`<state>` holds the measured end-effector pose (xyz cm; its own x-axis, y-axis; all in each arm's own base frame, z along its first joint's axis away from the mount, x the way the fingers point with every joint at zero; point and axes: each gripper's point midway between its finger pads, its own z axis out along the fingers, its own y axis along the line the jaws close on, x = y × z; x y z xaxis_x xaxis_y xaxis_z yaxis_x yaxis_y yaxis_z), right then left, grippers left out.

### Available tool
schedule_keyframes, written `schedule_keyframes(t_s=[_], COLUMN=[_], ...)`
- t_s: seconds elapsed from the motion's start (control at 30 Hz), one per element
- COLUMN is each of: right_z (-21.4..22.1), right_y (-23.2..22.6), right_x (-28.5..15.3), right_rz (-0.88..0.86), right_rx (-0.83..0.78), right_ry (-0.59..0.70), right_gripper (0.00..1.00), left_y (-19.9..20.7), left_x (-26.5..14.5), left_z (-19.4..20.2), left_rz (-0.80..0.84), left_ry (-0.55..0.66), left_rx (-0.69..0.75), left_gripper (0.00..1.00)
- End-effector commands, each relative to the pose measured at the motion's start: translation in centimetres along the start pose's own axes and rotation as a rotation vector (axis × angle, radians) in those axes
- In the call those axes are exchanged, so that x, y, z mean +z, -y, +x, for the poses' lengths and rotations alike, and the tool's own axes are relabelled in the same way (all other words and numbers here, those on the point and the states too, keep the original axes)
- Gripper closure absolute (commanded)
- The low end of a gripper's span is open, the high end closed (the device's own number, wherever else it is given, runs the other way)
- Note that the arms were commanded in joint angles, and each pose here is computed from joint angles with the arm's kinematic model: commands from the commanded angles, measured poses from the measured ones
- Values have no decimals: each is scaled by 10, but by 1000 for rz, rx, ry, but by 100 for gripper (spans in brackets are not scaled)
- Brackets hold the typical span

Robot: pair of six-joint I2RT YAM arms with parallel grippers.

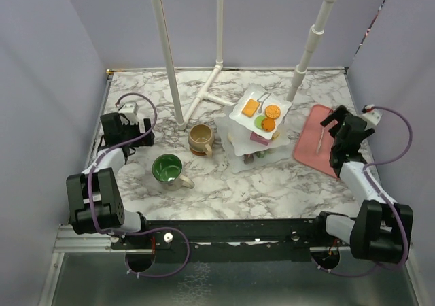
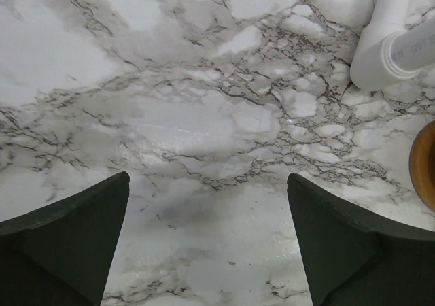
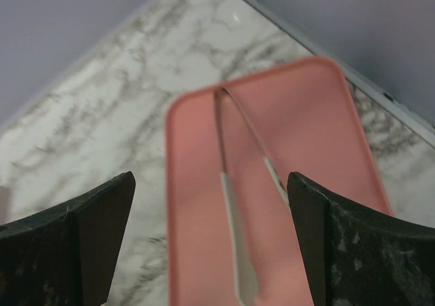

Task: Serve the afternoon tea
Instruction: Reset both arms

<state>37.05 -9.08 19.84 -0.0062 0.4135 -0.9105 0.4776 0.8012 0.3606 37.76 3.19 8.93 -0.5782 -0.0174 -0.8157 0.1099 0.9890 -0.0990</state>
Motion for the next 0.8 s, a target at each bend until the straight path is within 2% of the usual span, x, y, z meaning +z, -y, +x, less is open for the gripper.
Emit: schedule_keyframes(t_s=[0.0, 0.13, 0.3, 0.5, 0.6, 0.7, 0.77], right_z=[24, 56, 76, 87, 92, 94, 89], right_y=[34, 50, 49, 38, 27, 18, 3], right_x=[13, 18, 20, 27, 28, 21, 6], right_rz=[110, 133, 74, -2, -52, -86, -150], right_rx=[-69, -117, -144, -204, -243, -271, -312], right_ry=[57, 19, 14, 23, 5, 32, 131], right_gripper=[1, 0, 0, 2, 2, 2, 1], left_y=[17, 21, 27, 38, 42, 45, 44], left_x=[1, 10, 16, 9, 2, -3, -10], left_z=[-19, -14, -6, -13, -16, -8, -2], left_rz=[59, 18, -26, -50, -53, -67, -77], left_ry=[202, 251, 313, 470, 543, 583, 633], left_rx=[-63, -51, 0, 56, 40, 56, 55], left_gripper=[1, 1, 1, 1, 1, 1, 1])
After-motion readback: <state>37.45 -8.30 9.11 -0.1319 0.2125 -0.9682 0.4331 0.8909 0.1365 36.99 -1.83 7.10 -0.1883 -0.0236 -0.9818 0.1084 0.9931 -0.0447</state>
